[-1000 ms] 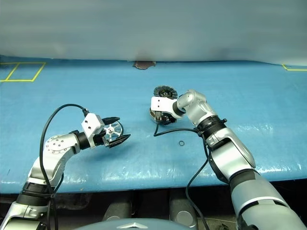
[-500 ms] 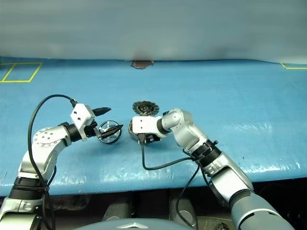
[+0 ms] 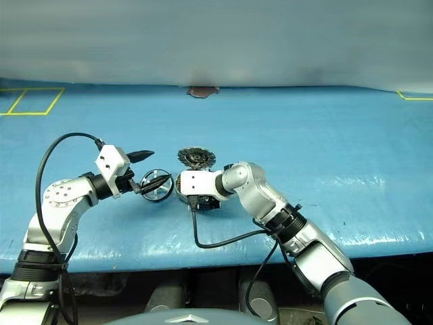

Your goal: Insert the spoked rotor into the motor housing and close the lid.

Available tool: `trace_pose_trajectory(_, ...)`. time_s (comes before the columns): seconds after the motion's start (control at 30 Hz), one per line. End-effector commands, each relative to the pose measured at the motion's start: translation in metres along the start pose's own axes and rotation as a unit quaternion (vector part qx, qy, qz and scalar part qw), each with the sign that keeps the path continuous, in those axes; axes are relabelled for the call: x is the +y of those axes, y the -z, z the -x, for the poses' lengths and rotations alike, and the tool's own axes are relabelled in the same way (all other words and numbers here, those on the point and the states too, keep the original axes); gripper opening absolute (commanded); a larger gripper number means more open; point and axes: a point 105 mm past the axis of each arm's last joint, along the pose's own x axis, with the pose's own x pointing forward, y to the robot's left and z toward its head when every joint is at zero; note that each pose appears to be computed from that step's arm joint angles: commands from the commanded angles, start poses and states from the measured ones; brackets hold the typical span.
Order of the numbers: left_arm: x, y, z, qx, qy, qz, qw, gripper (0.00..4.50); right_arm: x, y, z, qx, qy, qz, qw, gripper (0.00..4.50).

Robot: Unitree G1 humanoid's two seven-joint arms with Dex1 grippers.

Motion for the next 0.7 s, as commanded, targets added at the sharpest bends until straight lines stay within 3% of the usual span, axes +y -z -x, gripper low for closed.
trace_pose_trajectory(0.03, 0.008, -0.011, 0.004, -0.02, -0.012, -0.015, 1.0, 4.5, -0.004, -0.005, 0.009, -0.013, 0.02, -0.009, 1.0, 4.16)
trace_pose_trajectory(0.23, 0.007, -0.01, 0.002, -0.019, -0.007, -0.013, 1.0, 4.5, -0.008, -0.036, 0.037, -0.075, 0.062, -0.003, 0.995, 4.16)
trace_pose_trajectory(0.4, 0.001, -0.011, -0.002, -0.027, 0.012, 0.0, 1.0, 4.5, -0.016, -0.033, 0.075, -0.108, 0.161, -0.028, 0.981, 4.16)
trace_pose_trajectory(0.6, -0.018, -0.012, -0.002, -0.033, 0.089, 0.024, 0.995, 4.5, 0.01, 0.03, 0.112, -0.11, 0.25, -0.175, 0.946, 4.16)
trace_pose_trajectory(0.7, -0.022, -0.011, -0.001, -0.031, 0.118, 0.045, 0.991, 4.5, 0.02, 0.054, 0.127, -0.153, 0.302, -0.258, 0.905, 4.16)
